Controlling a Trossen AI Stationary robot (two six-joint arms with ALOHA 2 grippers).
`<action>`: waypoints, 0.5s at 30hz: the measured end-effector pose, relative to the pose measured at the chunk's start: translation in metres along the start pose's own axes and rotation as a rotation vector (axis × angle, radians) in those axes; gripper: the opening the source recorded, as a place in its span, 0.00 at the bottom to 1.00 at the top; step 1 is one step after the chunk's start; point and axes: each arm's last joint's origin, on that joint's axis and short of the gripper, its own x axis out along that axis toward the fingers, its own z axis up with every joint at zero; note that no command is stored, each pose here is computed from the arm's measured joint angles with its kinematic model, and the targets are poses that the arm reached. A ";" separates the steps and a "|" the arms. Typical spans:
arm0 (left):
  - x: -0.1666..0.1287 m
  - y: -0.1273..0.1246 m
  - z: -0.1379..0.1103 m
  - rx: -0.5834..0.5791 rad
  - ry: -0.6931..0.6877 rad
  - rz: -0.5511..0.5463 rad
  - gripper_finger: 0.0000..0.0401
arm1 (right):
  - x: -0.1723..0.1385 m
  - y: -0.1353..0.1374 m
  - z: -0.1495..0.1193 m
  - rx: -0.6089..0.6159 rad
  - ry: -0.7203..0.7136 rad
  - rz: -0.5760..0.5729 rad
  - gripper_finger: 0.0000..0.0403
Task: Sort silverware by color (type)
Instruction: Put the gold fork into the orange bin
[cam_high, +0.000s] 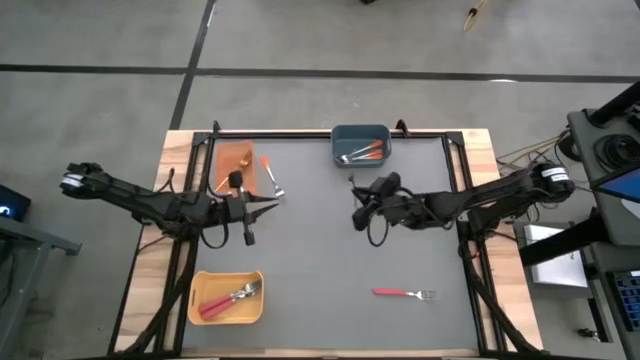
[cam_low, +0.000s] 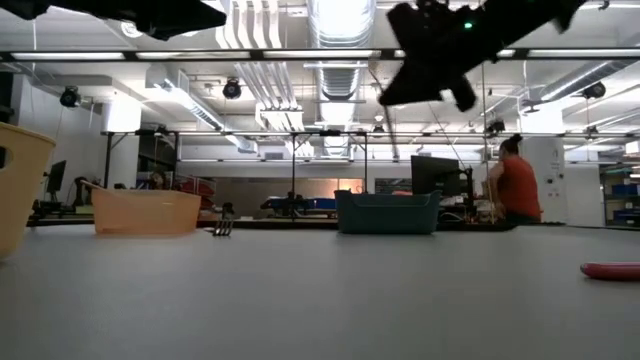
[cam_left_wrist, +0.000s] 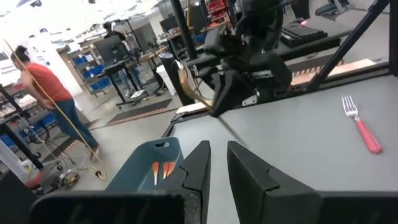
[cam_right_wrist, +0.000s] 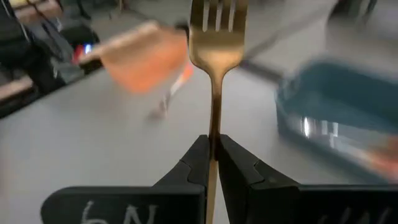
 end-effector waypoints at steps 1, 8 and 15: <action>0.002 -0.001 0.000 0.001 0.006 -0.002 0.09 | 0.005 0.004 0.001 -0.026 -0.049 0.000 0.03; 0.017 -0.002 0.022 -0.047 0.005 0.037 0.09 | 0.026 0.029 0.009 -0.137 -0.329 0.112 0.03; 0.030 -0.006 0.034 -0.025 0.023 0.037 0.09 | 0.042 0.038 -0.003 -0.180 -0.412 0.143 0.03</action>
